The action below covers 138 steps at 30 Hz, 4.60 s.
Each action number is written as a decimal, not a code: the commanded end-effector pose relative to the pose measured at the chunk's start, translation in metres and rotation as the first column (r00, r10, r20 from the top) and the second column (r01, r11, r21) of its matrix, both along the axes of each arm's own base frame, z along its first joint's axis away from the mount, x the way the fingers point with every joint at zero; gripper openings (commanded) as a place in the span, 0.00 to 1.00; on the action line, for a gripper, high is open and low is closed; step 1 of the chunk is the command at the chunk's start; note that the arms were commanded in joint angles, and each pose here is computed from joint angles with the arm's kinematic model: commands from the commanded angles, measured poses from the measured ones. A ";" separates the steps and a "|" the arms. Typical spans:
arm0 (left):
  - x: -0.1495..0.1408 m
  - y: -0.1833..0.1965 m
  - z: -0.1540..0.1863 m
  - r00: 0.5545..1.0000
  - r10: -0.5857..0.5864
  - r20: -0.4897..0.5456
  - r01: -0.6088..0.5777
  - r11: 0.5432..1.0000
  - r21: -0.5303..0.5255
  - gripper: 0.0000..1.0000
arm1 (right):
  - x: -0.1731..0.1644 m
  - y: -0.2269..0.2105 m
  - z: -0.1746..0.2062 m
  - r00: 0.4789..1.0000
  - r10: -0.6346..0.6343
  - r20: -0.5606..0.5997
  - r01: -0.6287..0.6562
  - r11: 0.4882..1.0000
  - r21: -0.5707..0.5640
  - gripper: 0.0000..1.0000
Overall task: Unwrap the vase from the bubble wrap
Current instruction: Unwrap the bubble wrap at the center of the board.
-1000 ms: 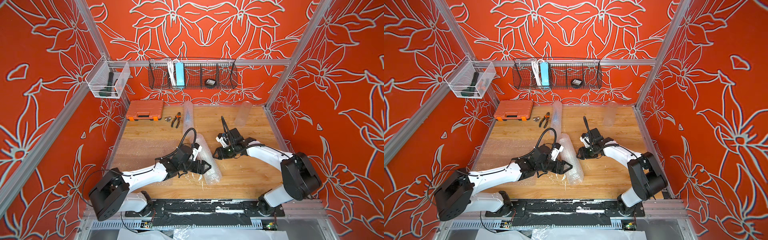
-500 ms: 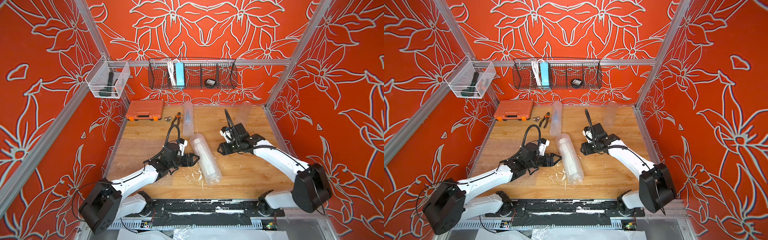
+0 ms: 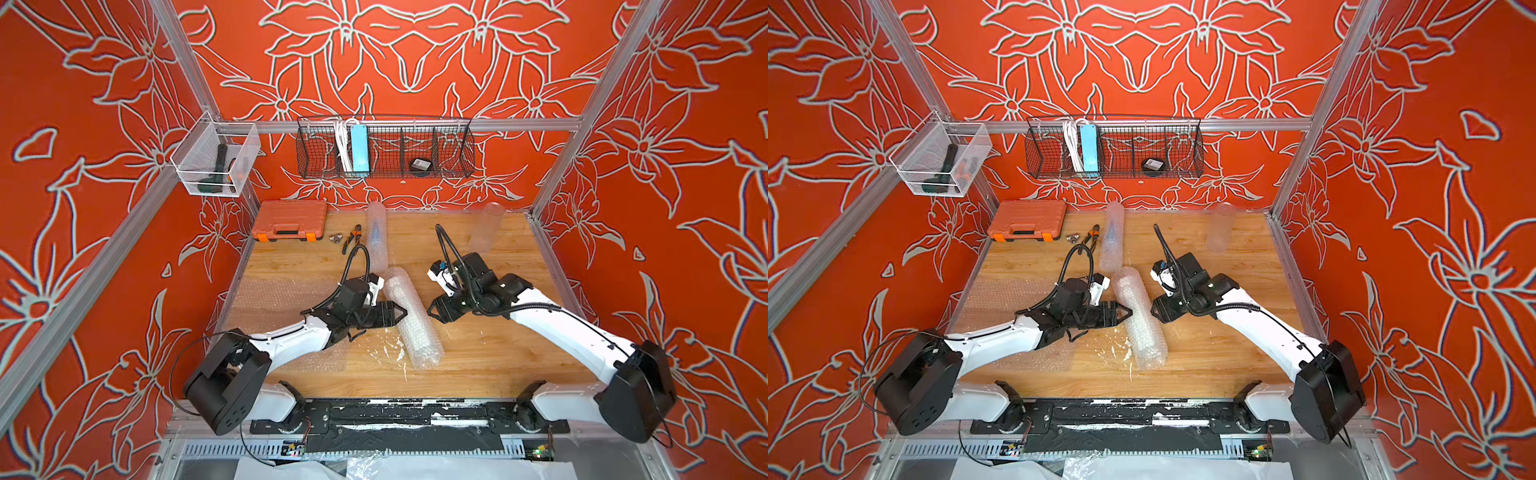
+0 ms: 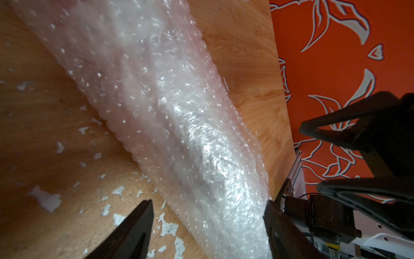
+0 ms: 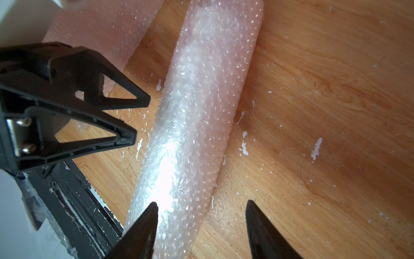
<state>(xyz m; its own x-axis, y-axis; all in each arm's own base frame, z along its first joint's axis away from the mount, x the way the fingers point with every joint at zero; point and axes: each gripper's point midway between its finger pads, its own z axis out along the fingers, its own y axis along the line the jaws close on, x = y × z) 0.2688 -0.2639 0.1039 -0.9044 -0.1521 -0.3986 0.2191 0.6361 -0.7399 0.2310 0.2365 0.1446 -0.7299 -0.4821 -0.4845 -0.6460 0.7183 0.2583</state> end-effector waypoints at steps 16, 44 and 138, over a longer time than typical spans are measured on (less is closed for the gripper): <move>0.011 -0.012 -0.011 0.999 -0.023 -0.049 0.024 1.000 0.003 0.73 | 0.004 0.028 -0.018 0.997 0.045 0.067 -0.033 0.985 -0.172 0.63; 0.011 -0.021 -0.015 0.995 -0.064 -0.077 0.063 0.998 -0.018 0.72 | 0.018 0.014 -0.031 0.990 -0.020 0.141 0.065 0.943 -0.327 0.55; 0.017 0.004 -0.087 0.987 0.081 -0.139 -0.030 0.941 0.338 0.73 | -0.010 -0.042 -0.056 0.992 -0.098 0.080 0.125 0.851 -0.510 0.02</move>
<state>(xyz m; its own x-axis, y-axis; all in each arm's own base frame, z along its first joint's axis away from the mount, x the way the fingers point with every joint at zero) 0.3030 -0.3050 0.0748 -0.9210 -0.0944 -0.3779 0.2012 0.7153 -0.6692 0.2327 0.2263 0.0922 -0.7576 -0.5685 -0.3209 -0.5693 0.8159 -0.1013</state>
